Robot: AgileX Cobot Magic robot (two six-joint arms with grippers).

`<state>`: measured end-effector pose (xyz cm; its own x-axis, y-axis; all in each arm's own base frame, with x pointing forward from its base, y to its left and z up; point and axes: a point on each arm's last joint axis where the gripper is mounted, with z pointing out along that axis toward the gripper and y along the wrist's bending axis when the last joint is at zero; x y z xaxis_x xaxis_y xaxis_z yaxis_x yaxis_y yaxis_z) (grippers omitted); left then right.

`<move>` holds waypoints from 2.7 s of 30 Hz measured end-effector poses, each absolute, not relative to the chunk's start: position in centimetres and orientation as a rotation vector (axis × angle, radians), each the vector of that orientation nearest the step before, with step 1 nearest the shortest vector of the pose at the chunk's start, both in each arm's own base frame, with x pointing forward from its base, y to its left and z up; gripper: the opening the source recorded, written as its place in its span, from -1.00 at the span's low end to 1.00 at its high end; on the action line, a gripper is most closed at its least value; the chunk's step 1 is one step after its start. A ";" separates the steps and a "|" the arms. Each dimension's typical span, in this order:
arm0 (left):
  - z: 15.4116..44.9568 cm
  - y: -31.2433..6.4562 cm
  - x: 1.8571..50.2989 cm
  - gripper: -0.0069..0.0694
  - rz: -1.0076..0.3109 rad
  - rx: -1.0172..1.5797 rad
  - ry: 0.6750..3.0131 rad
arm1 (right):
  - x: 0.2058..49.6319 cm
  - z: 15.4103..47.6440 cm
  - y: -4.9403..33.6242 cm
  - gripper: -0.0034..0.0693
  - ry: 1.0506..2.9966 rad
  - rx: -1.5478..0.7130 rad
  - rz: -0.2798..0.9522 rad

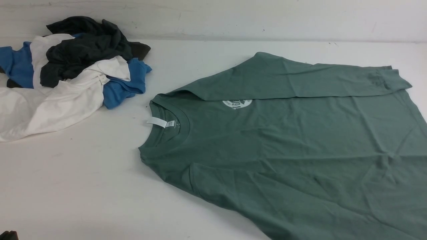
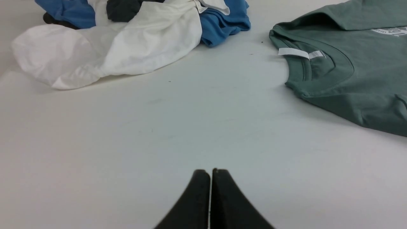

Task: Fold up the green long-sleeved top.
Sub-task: Hold the cuff closest to the cuff with your right arm, then drag the cuff with your right arm and place it in the center of the right edge of the fabric

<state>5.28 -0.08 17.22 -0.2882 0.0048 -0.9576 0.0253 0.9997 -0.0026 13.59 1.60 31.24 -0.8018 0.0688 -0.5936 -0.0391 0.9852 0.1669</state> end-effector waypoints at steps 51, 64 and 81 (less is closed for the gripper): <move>17.2 -0.1 5.3 -0.83 -0.020 0.022 1.863 | 26.8 15.1 -13.7 -0.03 3.185 0.481 -0.248; 17.2 -0.1 5.3 -0.83 -0.020 0.022 1.863 | 25.9 19.2 -13.0 -0.90 3.070 0.589 -0.298; 17.2 -0.1 5.3 -0.83 -0.020 0.022 1.863 | 29.9 34.1 -5.1 -0.90 2.529 0.115 -0.499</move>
